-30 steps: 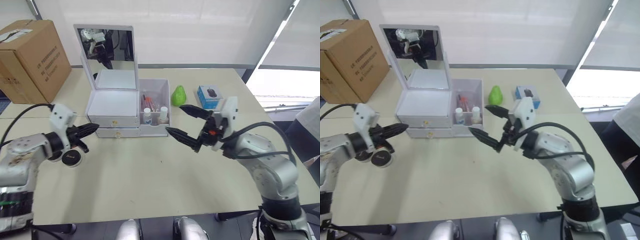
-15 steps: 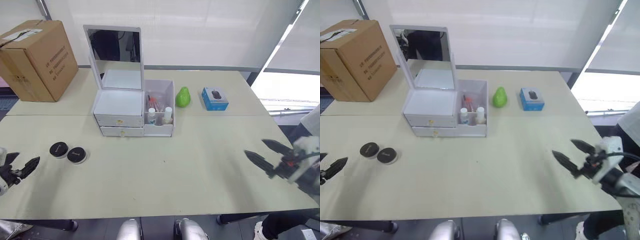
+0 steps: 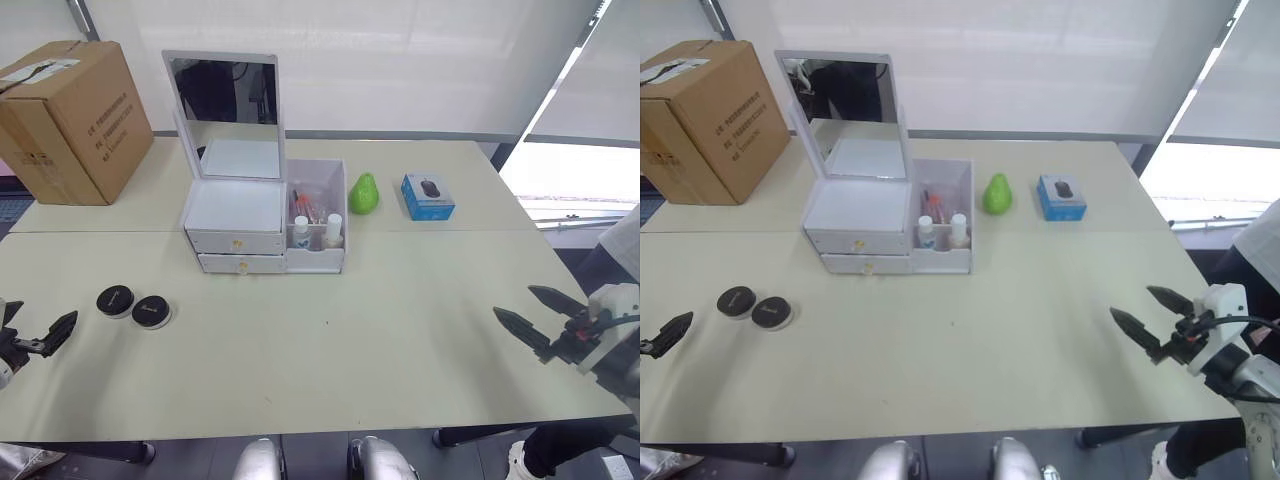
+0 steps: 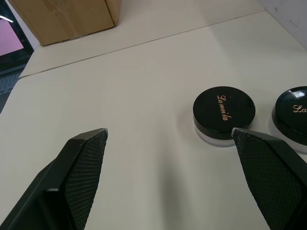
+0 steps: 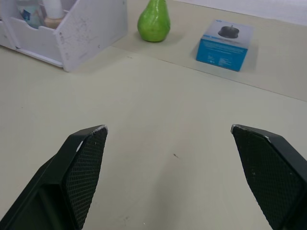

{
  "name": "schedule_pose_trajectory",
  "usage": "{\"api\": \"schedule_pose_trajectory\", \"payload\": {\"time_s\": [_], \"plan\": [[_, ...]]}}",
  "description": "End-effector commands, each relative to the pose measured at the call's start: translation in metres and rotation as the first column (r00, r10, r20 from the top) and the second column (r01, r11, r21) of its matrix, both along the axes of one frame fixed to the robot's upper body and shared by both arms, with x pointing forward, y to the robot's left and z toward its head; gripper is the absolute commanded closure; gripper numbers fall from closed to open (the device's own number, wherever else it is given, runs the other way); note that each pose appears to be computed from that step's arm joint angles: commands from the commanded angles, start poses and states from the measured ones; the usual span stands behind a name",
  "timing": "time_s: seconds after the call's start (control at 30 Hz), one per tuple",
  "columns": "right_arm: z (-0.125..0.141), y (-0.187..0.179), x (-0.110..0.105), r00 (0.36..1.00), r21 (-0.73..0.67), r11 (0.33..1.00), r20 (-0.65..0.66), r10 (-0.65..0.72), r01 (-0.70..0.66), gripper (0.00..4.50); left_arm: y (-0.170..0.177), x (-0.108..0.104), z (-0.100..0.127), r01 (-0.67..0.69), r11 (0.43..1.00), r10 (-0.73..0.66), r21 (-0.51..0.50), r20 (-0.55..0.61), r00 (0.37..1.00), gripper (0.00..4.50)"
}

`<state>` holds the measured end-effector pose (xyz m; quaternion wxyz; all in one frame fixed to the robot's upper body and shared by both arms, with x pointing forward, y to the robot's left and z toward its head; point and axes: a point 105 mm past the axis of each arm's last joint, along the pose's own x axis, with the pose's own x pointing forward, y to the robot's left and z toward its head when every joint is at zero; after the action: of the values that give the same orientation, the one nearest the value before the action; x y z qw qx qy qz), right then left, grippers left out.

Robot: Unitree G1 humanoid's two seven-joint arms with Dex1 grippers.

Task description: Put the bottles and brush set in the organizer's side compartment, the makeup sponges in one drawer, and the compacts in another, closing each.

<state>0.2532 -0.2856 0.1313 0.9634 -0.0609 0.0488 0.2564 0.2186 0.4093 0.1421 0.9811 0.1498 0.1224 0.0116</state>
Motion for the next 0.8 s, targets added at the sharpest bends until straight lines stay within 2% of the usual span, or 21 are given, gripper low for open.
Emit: {"api": "schedule_pose_trajectory", "payload": {"time_s": [0.03,0.23,0.33,0.6,0.73,0.8], "plan": [[0.022,0.039,0.010,0.989,0.000,0.992,0.077,0.123,-0.123,0.00,-0.023,0.005,0.010,0.070,0.997,-0.067,-0.034,0.085,0.994,0.03],[0.046,0.101,0.025,0.942,0.037,0.950,0.142,0.303,-0.311,0.00,-0.086,0.012,-0.006,0.160,0.972,-0.124,-0.174,0.196,0.973,0.03],[0.058,0.128,0.032,0.910,0.043,0.921,0.176,0.375,-0.388,0.00,-0.120,0.018,-0.016,0.169,0.964,-0.113,-0.205,0.258,0.959,0.03],[0.080,0.176,0.043,0.837,0.052,0.855,0.239,0.492,-0.517,0.00,-0.203,0.043,-0.045,0.179,0.970,-0.106,-0.167,0.375,0.921,0.03],[0.082,0.188,0.042,0.817,0.052,0.834,0.241,0.524,-0.550,0.00,-0.217,0.066,-0.054,0.133,0.984,-0.078,-0.115,0.390,0.917,0.03],[0.083,0.192,0.041,0.811,0.050,0.828,0.241,0.533,-0.559,0.00,-0.226,0.077,-0.055,0.137,0.983,-0.077,-0.122,0.408,0.910,0.03]]}}
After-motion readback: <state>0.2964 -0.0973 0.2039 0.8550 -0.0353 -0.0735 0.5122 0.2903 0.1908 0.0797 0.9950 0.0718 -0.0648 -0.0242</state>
